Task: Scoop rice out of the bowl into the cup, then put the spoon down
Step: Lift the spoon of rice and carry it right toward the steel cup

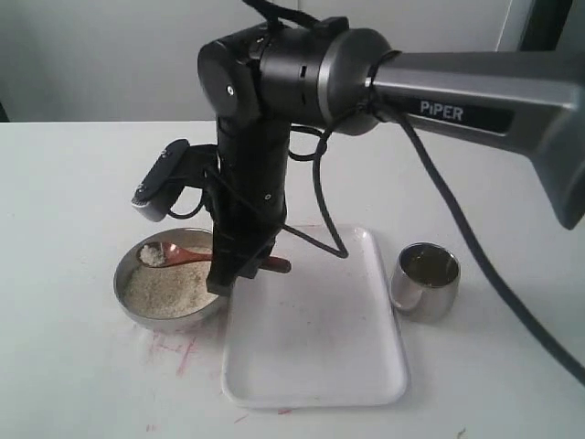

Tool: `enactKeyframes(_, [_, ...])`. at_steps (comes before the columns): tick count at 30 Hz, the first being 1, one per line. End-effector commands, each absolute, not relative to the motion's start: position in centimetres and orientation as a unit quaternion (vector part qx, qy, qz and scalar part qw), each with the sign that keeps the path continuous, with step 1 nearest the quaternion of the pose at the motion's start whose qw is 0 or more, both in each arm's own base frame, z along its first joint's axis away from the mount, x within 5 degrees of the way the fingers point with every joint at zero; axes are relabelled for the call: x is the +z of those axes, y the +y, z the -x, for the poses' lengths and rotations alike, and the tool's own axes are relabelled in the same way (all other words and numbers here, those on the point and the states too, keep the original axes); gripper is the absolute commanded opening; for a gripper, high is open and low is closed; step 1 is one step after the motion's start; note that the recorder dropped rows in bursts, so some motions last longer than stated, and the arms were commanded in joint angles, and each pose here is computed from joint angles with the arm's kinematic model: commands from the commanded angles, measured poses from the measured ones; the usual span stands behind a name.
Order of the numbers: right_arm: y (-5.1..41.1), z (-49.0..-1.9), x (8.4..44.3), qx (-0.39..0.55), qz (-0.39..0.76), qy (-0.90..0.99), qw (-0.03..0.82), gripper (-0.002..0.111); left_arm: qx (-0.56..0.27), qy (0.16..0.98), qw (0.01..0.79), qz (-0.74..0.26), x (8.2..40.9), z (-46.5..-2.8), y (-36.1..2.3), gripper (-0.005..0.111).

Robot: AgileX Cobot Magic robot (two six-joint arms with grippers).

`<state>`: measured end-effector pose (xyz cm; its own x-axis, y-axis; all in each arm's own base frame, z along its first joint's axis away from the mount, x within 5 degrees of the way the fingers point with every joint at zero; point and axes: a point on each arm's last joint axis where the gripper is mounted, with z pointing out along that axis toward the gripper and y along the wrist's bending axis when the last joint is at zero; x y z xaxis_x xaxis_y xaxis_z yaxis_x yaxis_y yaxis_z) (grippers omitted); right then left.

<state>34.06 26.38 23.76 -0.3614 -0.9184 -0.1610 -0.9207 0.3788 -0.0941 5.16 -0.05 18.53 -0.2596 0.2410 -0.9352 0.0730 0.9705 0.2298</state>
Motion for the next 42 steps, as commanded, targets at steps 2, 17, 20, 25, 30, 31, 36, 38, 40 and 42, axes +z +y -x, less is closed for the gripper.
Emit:
enactKeyframes(2, [25.1, -33.9, 25.3, 0.011, 0.564, 0.820, 0.090, 0.000, 0.062, 0.810, 0.575, -0.099, 17.8, -5.1, -0.1, 0.014])
enactKeyframes(17, [22.3, -33.6, 30.2, 0.008, 0.543, 0.826, 0.150, 0.000, 0.062, 0.810, 0.575, -0.099, 17.8, -5.1, -0.1, 0.014])
enactKeyframes(20, [21.8, -33.4, 31.1, 0.007, 0.539, 0.827, 0.160, 0.000, 0.062, 0.810, 0.575, -0.099, 17.8, -5.1, -0.1, 0.014])
enactKeyframes(25, [20.3, -32.4, 31.6, 0.000, 0.543, 0.825, 0.158, 0.000, 0.062, 0.810, 0.575, -0.099, 17.8, -5.1, -0.1, 0.014])
enactKeyframes(30, [18.5, -31.6, 31.6, -0.003, 0.536, 0.831, 0.148, 0.000, 0.062, 0.810, 0.575, -0.099, 17.8, -5.1, -0.1, 0.014])
enactKeyframes(31, [18.1, -31.3, 31.6, -0.003, 0.534, 0.833, 0.147, 0.000, 0.062, 0.810, 0.575, -0.099, 17.8, -5.1, -0.1, 0.014])
enactKeyframes(36, [15.9, -30.2, 32.3, -0.011, 0.525, 0.838, 0.149, 0.000, 0.062, 0.810, 0.575, -0.099, 17.8, -5.1, -0.1, 0.014])
enactKeyframes(38, [15.0, -29.8, 32.7, -0.014, 0.525, 0.838, 0.151, 0.000, 0.062, 0.810, 0.575, -0.099, 17.8, -5.1, -0.1, 0.014])
enactKeyframes(40, [14.2, -29.3, 33.0, -0.016, 0.517, 0.842, 0.154, 0.000, 0.062, 0.810, 0.575, -0.099, 17.8, -5.1, -0.1, 0.014])
enactKeyframes(42, [13.3, -28.8, 33.2, -0.018, 0.510, 0.846, 0.158, 0.000, 0.062, 0.810, 0.575, -0.099, 17.8, -5.1, -0.1, 0.014])
